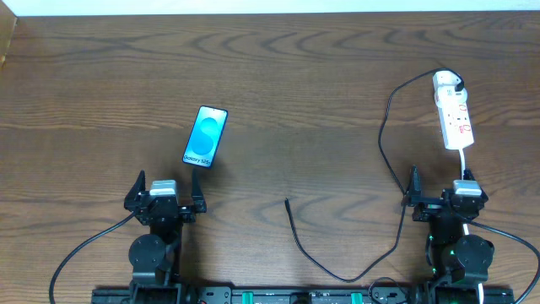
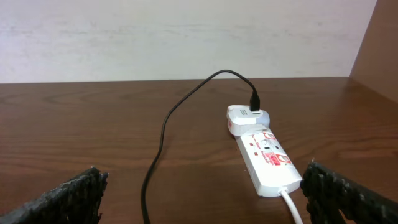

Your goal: Plug charger to phone and switch on socket

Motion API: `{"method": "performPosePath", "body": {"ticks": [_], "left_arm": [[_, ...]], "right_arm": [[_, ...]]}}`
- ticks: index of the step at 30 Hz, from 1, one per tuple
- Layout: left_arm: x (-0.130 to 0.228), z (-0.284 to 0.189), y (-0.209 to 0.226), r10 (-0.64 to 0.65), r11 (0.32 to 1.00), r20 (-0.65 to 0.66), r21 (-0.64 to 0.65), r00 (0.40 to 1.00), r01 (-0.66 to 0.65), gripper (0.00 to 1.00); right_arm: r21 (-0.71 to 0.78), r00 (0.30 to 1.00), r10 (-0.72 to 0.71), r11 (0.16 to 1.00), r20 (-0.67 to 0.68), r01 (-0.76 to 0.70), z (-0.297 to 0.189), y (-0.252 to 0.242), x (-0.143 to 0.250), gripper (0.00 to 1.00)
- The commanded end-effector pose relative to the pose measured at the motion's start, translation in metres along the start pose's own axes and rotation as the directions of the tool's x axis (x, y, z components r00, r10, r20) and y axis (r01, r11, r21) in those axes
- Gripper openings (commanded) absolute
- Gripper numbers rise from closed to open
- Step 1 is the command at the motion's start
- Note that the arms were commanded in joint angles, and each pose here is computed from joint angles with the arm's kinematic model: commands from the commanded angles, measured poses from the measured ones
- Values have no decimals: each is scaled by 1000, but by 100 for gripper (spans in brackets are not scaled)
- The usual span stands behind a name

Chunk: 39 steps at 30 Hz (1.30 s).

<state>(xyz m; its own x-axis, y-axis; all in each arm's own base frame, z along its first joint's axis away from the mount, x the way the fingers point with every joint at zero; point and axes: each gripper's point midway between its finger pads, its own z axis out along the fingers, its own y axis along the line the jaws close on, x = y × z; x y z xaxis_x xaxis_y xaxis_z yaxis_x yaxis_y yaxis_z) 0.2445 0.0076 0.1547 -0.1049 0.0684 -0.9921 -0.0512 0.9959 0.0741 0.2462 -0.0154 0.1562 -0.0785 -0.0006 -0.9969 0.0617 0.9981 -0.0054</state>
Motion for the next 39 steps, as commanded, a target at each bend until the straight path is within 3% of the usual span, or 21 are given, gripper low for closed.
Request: {"method": "performPosePath", "body": {"ticks": [1, 8, 13, 24, 31, 39], "left_arm": [[17, 1, 5, 17, 999, -51, -29, 999, -19, 100], [18, 1, 1, -35, 999, -55, -8, 998, 35, 100], [17, 1, 1, -27, 1000, -137, -5, 990, 27, 100], [-38, 53, -3, 20, 999, -379, 31, 925, -9, 100], [-61, 118, -21, 18, 994, -576, 99, 818, 49, 100], [-49, 142, -25, -1, 994, -741, 74, 671, 84, 100]], "right_arm": [[-11, 1000, -11, 1000, 3, 11, 0, 2, 0, 99], [-11, 1000, -11, 1000, 3, 11, 0, 2, 0, 99], [-11, 1000, -11, 1000, 3, 11, 0, 2, 0, 99], [-11, 1000, -11, 1000, 3, 11, 0, 2, 0, 99], [-11, 1000, -11, 1000, 3, 11, 0, 2, 0, 99], [-11, 1000, -11, 1000, 2, 11, 0, 2, 0, 99]]}}
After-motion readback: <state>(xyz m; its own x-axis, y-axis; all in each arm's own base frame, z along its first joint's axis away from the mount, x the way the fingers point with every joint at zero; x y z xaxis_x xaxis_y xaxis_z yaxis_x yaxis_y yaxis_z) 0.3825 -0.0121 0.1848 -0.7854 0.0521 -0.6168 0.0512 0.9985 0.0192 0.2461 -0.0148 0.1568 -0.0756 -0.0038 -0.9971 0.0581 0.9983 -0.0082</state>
